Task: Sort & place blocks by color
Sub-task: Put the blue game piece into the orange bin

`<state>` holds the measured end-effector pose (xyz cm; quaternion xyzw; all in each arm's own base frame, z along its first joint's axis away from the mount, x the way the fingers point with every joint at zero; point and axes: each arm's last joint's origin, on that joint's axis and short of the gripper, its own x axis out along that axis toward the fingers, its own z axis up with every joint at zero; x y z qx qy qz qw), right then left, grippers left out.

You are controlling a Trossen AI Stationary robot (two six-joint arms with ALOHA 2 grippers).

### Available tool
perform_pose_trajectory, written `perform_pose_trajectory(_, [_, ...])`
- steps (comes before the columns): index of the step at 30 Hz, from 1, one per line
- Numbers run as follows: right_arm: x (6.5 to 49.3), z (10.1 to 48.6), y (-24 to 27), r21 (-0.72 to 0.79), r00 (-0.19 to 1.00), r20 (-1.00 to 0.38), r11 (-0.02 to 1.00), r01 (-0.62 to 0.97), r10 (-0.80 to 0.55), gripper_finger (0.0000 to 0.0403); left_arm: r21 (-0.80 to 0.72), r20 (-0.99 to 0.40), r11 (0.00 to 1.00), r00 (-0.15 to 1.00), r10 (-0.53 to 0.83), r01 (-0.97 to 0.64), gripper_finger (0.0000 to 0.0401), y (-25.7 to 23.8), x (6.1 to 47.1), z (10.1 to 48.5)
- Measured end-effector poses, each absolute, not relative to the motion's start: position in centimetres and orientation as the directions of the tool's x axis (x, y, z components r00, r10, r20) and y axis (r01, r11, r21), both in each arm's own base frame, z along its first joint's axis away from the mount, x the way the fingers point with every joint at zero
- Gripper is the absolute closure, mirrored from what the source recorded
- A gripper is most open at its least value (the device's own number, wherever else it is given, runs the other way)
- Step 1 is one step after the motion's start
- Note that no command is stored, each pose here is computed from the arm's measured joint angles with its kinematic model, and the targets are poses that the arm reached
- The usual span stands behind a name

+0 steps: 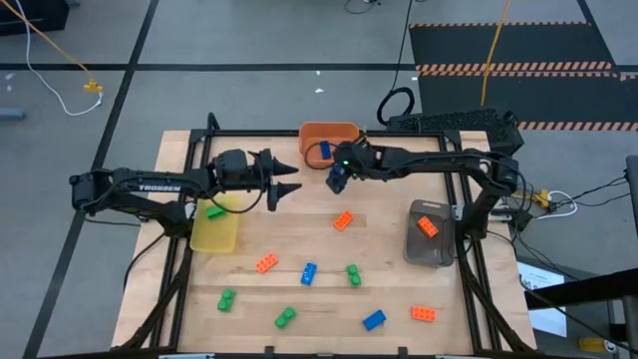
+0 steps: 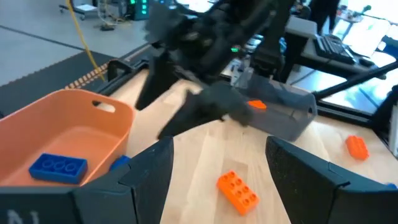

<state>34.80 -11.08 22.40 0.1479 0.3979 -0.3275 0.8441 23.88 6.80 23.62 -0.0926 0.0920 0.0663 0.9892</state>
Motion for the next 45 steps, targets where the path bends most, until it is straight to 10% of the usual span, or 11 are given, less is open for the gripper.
perform_pose_trajectory(18, [37.2, 17.0, -12.8, 0.143, 0.307, -0.889, 0.431, 0.891, -0.340, 0.0101, -0.076, -0.233, 0.994, 0.971, 0.061, -0.081, 0.0146, 5.2, 22.3, 24.7])
perform_pose_trajectory(45, [36.5, 13.7, -14.8, 0.195, 0.336, -0.849, 0.349, 0.917, -0.408, 0.0101, -0.071, -0.267, 0.996, 0.963, 0.036, -0.056, 0.0146, 4.5, 21.7, 24.8])
